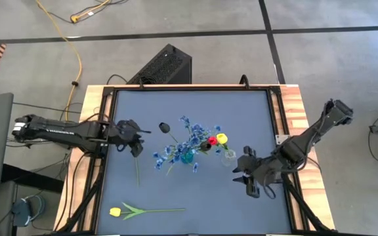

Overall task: Sort flowers into vase by color
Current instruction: Put the red flower into the transparent flower vase

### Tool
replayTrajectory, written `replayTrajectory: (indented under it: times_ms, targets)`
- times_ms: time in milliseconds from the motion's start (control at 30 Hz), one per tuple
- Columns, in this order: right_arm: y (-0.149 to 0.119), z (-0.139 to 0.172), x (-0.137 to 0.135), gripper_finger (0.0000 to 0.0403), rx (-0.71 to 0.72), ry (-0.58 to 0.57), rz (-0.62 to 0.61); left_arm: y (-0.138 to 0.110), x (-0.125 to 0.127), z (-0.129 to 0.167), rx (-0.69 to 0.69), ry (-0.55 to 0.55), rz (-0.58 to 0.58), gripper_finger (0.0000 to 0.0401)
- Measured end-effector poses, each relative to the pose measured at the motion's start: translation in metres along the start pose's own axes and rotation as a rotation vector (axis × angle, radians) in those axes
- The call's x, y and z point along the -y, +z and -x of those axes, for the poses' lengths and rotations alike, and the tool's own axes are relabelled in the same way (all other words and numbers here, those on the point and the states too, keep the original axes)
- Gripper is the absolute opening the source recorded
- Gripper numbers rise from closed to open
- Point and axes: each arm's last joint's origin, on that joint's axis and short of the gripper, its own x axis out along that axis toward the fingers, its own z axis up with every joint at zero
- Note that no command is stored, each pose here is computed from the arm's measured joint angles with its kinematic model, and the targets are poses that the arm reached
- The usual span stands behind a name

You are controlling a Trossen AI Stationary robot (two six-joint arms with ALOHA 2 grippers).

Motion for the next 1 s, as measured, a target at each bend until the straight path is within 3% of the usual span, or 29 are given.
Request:
replayTrajectory:
  times_ms: [267, 500, 700, 1000]
  targets:
    - [-0.005, -0.021, -0.006, 0.0178, -0.07, -0.024, 0.254, -0.027, 0.009, -0.018, -0.343, 0.055, 0.246, 0.0128]
    - [-0.019, -0.016, -0.013, 0.0178, -0.094, 0.043, 0.421, -0.042, 0.022, -0.03, -0.364, 0.186, 0.377, 0.0128]
    - [-0.045, -0.013, -0.005, 0.0178, -0.088, 0.013, 0.42, -0.053, 0.028, -0.049, -0.377, 0.3, 0.419, 0.0128]
    - [-0.075, -0.016, 0.005, 0.0178, -0.068, 0.014, 0.295, -0.055, 0.033, -0.067, -0.355, 0.35, 0.421, 0.0128]
